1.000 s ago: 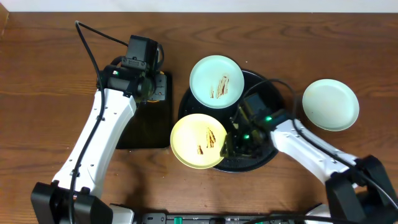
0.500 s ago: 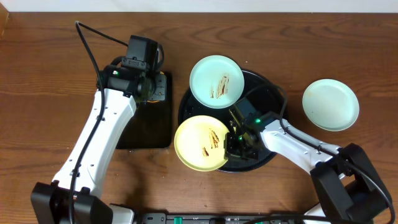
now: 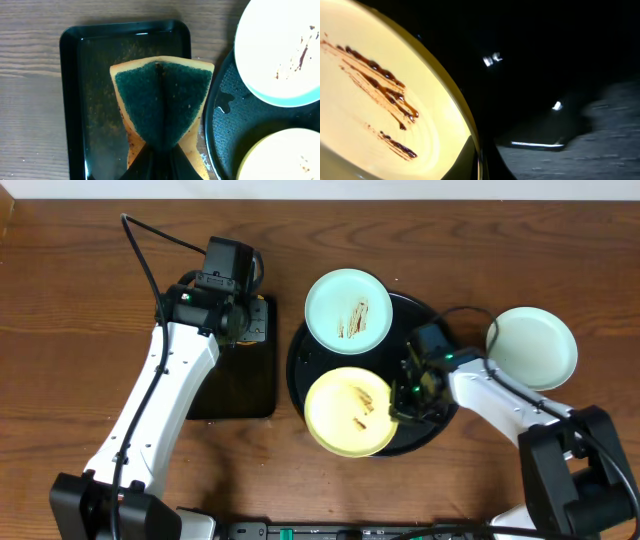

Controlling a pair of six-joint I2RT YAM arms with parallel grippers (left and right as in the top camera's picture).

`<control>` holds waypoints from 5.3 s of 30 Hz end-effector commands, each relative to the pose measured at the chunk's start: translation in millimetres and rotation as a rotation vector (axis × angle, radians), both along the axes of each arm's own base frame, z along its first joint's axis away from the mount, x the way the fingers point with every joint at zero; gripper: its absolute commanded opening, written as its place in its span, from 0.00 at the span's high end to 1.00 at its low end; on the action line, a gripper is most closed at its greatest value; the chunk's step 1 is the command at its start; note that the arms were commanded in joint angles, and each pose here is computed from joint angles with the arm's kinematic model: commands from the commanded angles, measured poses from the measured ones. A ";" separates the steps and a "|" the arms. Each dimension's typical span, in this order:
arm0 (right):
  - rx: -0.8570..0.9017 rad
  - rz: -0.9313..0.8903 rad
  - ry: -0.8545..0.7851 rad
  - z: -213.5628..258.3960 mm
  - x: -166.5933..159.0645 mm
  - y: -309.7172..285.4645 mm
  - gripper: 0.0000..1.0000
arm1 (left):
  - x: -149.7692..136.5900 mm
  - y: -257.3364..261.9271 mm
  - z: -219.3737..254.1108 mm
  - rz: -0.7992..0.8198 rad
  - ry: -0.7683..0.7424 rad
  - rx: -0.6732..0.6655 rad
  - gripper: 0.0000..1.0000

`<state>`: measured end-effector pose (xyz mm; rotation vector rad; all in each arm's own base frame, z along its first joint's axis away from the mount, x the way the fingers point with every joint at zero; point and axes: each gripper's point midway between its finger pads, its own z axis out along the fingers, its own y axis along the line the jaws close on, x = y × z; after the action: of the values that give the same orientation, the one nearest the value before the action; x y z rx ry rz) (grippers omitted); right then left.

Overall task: Clean dirty plates on tray and stack at the side
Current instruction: 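Scrub the yellow plate with the sponge in the left gripper, then keep scrubbing the yellow plate center with the left gripper's sponge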

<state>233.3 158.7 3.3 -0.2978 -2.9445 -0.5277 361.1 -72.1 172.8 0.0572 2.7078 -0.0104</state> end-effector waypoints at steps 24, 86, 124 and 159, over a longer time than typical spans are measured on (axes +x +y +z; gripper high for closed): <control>-0.362 0.076 -0.103 -14.1 20.7 -92.7 0.99 | -60.7 -166.3 -33.4 -0.440 0.138 -0.232 0.92; -0.356 0.077 -0.097 -14.2 19.3 -91.8 0.99 | -80.0 -228.0 -190.1 -0.406 0.343 -0.273 0.92; -0.359 0.080 -0.083 -14.2 15.8 -92.7 0.99 | -133.4 -279.8 -136.5 -0.649 0.301 -0.327 0.93; -0.362 0.083 -0.069 -14.1 12.4 -93.7 0.99 | -61.6 -200.5 -172.5 -0.397 0.197 -0.039 0.92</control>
<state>255.5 94.4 1.7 -0.1685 -3.1078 -0.2133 290.9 -302.1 14.2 0.6577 2.7979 -0.3427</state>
